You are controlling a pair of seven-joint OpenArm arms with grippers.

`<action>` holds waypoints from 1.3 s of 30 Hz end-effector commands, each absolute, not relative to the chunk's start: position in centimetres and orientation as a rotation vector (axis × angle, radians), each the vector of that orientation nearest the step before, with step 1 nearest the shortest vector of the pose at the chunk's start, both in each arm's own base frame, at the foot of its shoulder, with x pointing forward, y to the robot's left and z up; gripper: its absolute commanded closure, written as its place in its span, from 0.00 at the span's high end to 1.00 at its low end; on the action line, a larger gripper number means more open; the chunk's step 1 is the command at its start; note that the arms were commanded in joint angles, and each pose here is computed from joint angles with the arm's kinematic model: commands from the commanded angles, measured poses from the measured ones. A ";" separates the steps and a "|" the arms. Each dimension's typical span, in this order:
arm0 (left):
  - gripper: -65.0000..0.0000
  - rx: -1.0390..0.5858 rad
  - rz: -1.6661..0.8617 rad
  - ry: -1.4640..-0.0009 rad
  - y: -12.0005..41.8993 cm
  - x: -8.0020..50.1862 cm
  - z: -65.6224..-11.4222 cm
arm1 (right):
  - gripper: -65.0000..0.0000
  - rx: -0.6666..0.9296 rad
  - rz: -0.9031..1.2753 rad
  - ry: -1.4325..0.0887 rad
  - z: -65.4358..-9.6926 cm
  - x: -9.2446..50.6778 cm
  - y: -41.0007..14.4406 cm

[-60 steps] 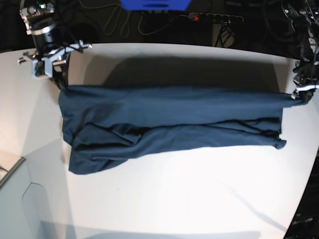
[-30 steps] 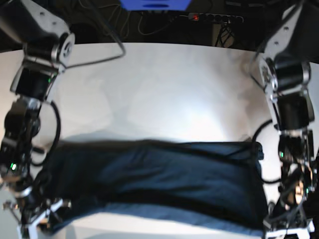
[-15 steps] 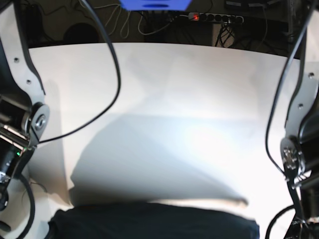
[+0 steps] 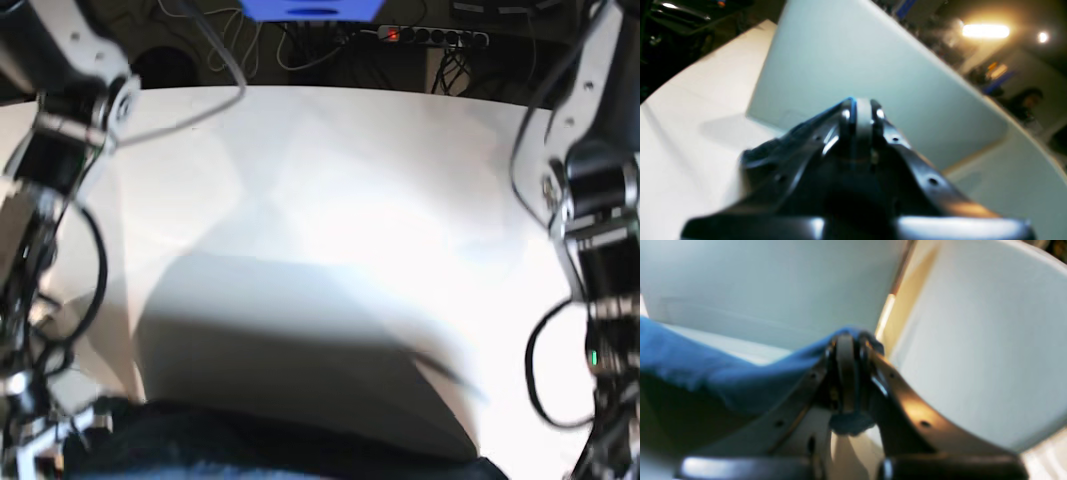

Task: Layout the t-shirt on the table in an organized manner, then fold the t-shirt properly
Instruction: 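Lift the shirt with both grippers and unfold it back open, then lay the opened shirt flat, pulling its edge taut with both grippers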

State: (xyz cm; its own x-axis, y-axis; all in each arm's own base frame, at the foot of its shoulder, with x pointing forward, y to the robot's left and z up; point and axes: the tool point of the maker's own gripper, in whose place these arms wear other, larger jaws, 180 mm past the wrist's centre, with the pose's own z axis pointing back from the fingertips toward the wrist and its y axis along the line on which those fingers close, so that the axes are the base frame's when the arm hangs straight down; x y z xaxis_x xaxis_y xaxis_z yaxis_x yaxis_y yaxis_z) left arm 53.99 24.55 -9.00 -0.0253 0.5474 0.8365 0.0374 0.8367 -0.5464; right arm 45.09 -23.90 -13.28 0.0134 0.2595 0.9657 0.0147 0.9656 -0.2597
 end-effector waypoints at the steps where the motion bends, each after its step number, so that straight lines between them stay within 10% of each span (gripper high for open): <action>1: 0.00 -0.477 0.431 -1.607 25.3 53.1 -8.1 | 0.00 -0.228 0.192 -1.618 -11.6 44.3 -23.7; 12: 0.00 -0.467 0.806 -1.315 32.6 39.5 -27.3 | 0.00 -0.137 0.165 -1.536 -22.3 31.5 -20.2; 39: 0.00 -0.263 0.929 -1.032 36.2 23.0 -37.4 | 0.00 0.019 -0.006 -1.352 -35.2 15.5 -18.8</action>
State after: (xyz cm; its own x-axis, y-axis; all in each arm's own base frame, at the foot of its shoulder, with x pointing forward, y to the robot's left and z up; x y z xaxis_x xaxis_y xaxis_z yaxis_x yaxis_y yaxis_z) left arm 22.50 35.47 -38.80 0.2073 0.7823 0.5874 -0.5586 0.5876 -0.5854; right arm 15.70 -18.39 -36.04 0.2495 -0.0145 0.9683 -0.0174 0.9997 0.0195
